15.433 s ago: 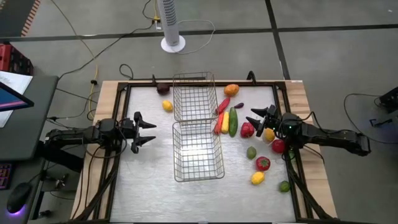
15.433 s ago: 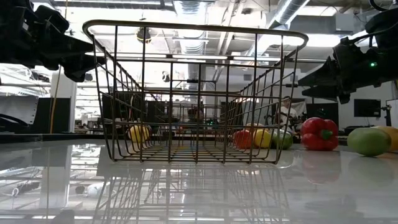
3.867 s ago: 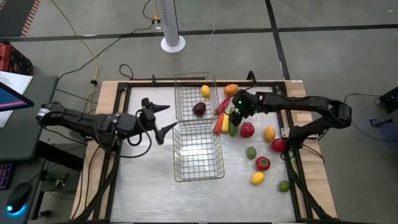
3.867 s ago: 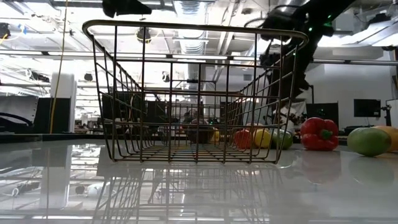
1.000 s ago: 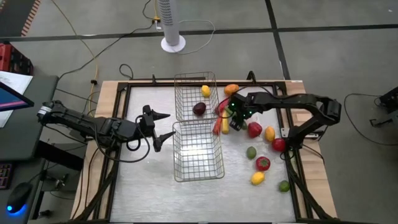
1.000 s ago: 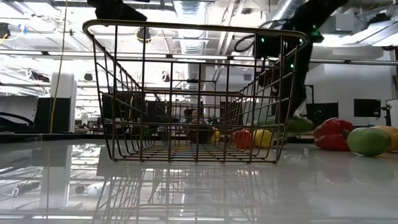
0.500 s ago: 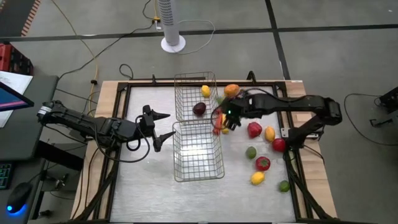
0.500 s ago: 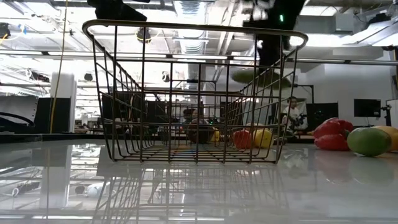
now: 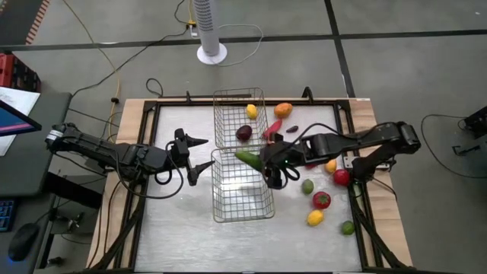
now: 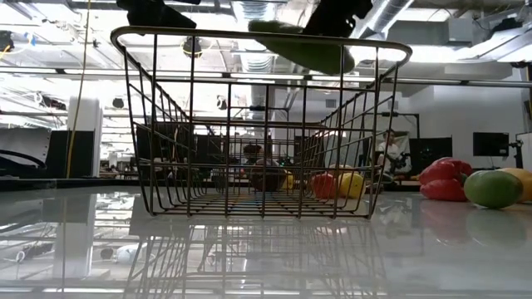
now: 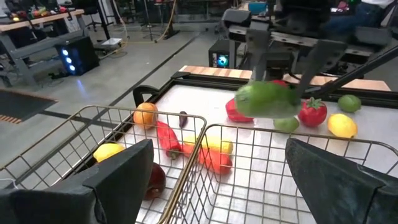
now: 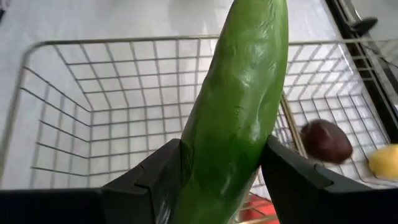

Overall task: Sort produce into baskets
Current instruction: Put the green cucumber into the bottom wire basket, then put the yellow corn into the bottom wire basket

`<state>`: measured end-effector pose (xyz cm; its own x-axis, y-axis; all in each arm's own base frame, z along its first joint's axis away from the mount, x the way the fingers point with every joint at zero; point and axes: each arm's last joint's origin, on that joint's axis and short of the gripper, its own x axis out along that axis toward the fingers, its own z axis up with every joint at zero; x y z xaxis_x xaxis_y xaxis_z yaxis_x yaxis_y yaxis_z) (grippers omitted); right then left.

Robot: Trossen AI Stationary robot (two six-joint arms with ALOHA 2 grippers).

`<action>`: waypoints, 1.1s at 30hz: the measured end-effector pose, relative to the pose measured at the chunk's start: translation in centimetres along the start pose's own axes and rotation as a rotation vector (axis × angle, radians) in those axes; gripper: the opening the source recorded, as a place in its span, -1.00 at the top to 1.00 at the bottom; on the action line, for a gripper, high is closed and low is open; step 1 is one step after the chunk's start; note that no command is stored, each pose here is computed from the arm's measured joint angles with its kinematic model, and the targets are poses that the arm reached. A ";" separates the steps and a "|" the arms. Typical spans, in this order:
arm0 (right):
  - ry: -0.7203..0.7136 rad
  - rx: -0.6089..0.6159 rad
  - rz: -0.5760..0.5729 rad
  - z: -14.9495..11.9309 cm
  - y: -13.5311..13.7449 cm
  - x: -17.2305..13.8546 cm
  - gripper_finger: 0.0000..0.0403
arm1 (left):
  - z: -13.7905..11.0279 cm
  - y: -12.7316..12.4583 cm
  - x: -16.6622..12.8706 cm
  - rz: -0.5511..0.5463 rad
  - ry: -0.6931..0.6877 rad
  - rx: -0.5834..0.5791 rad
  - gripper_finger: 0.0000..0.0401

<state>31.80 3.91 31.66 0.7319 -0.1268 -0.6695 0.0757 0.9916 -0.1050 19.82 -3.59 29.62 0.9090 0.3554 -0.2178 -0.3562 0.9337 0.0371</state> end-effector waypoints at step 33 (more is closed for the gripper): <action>0.241 0.063 -0.249 -2.9 -3.9 0.2 -0.69 | 0.0 0.5 0.3 0.020 0.007 0.001 -0.75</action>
<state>29.69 -0.09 29.78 0.5052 -0.3603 -0.7842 0.2794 0.9280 -0.2464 19.91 -3.04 29.56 0.9002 0.3735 -0.2238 -0.3739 0.9265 0.0421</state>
